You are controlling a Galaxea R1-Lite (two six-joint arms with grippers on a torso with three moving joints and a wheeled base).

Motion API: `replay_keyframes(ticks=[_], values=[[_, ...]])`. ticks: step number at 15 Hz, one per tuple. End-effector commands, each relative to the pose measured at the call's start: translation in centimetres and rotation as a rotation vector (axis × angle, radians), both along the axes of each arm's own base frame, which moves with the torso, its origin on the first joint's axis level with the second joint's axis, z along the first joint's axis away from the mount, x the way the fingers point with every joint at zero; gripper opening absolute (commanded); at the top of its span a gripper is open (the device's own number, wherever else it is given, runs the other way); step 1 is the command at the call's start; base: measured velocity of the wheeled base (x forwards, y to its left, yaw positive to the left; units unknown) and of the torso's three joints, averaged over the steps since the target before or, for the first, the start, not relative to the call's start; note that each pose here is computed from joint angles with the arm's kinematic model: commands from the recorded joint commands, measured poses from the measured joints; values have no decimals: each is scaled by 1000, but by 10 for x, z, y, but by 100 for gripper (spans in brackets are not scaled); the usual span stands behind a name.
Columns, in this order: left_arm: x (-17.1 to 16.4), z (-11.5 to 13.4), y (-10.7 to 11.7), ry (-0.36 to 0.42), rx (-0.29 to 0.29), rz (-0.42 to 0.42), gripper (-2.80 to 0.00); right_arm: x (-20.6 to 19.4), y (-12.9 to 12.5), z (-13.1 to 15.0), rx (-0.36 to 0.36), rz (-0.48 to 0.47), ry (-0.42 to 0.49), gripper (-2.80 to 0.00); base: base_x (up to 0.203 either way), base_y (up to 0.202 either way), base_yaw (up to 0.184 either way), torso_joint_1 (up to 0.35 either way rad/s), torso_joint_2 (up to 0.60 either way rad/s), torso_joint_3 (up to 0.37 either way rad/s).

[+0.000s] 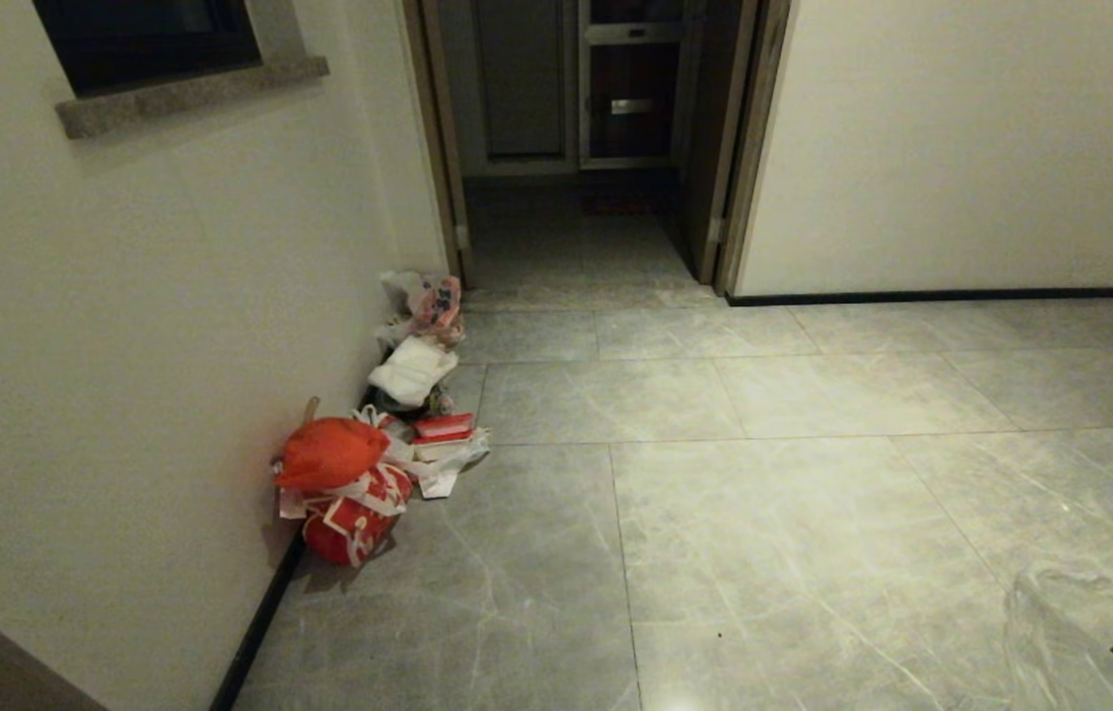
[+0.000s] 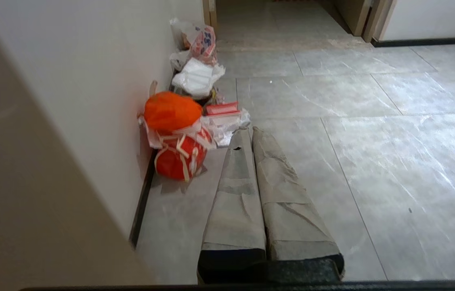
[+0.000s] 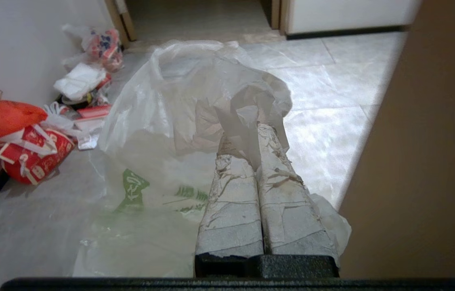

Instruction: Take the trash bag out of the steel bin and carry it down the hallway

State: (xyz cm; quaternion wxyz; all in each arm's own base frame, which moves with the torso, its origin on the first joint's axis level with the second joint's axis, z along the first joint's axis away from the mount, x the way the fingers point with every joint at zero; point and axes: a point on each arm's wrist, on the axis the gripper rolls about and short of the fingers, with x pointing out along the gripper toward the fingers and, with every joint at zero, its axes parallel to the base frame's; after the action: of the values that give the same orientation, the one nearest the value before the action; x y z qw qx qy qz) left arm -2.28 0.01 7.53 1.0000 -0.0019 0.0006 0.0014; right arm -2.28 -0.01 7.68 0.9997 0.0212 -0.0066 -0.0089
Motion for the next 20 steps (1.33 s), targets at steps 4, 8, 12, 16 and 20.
replay_keyframes(ticks=[4,8,12,16,20], values=[[0,0,0,2,-1,0,-280,0,0,0,-1,0,1,-280,189,0,-3,2,0,4],[0,0,0,2,-1,0,-280,0,0,0,1,0,0,-280,184,0,-3,-1,3,1],[0,0,0,2,0,0,-280,0,0,0,-1,0,1,-280,185,0,-2,0,3,-1],[0,0,0,2,-1,0,-280,0,0,0,-1,0,1,-280,192,0,-4,3,3,3],[0,0,0,3,0,0,-280,0,0,0,1,0,0,-280,185,0,-2,1,1,3]])
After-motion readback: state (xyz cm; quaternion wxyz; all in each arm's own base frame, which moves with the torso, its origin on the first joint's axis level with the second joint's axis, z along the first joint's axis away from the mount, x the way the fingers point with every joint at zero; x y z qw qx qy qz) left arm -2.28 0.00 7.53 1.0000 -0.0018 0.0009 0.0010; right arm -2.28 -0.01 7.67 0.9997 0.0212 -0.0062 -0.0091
